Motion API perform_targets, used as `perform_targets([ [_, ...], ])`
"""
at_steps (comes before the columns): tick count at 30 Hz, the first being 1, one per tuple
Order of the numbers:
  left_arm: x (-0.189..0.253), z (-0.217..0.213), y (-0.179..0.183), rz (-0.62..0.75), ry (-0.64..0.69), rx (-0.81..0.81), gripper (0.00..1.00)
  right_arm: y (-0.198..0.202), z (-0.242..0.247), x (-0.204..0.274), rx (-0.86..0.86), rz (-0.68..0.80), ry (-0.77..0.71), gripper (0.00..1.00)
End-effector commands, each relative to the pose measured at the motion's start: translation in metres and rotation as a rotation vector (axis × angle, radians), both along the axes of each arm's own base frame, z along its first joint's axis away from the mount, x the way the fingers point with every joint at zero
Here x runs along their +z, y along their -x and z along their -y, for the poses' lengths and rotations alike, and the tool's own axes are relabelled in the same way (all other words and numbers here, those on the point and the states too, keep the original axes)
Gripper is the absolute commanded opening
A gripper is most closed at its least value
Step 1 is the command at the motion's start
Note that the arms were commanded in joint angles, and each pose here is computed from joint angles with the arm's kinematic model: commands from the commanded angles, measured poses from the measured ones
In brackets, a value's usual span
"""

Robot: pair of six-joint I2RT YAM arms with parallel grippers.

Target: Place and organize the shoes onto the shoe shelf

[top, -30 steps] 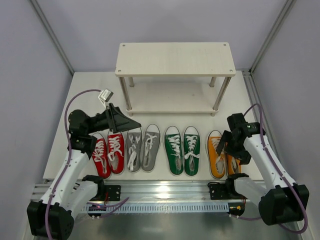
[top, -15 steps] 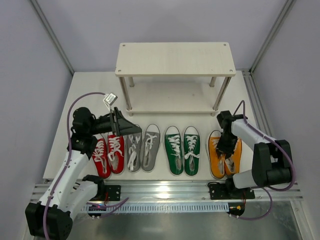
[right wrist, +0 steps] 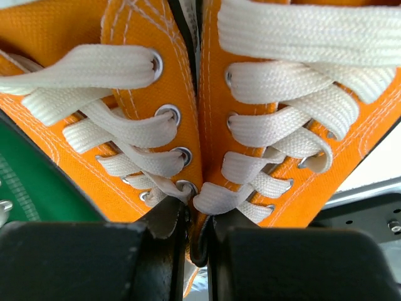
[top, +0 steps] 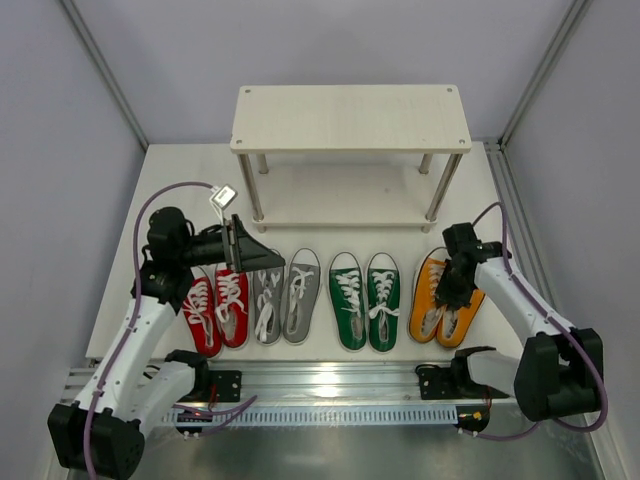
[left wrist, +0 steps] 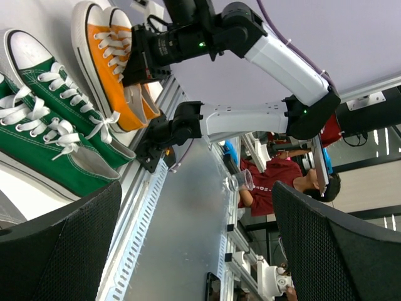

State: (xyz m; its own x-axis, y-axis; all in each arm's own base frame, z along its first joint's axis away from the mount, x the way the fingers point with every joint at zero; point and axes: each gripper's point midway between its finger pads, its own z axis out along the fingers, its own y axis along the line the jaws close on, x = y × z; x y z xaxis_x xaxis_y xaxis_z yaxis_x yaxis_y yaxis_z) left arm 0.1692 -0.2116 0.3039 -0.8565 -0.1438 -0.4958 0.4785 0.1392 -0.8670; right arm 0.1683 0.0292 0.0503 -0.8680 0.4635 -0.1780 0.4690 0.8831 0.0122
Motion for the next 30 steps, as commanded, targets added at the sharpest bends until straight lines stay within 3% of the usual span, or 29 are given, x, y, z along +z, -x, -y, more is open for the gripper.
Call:
perform_targets([
  [1, 0.015, 0.0, -0.001, 0.065, -0.014, -0.009, 1.0, -0.043, -0.006, 0.043, 0.038, 0.206, -0.022, 0.04],
  [8, 0.014, -0.001, -0.001, 0.057, -0.031, -0.001, 1.0, -0.036, -0.012, 0.073, 0.115, 0.255, -0.057, 0.04],
  [14, 0.016, 0.0, -0.007, 0.056, -0.034, 0.007, 1.0, -0.027, -0.061, 0.113, 0.398, 0.305, -0.278, 0.04],
  [19, 0.02, 0.0, -0.01, 0.068, -0.035, 0.015, 1.0, -0.033, -0.089, 0.147, 0.531, 0.372, -0.315, 0.04],
  [25, 0.025, 0.0, -0.01, 0.08, -0.037, 0.023, 1.0, -0.059, -0.108, 0.185, 0.565, 0.497, -0.304, 0.04],
  [30, 0.023, -0.002, -0.007, 0.078, -0.059, 0.024, 1.0, -0.063, -0.135, 0.268, 0.696, 0.789, -0.32, 0.04],
])
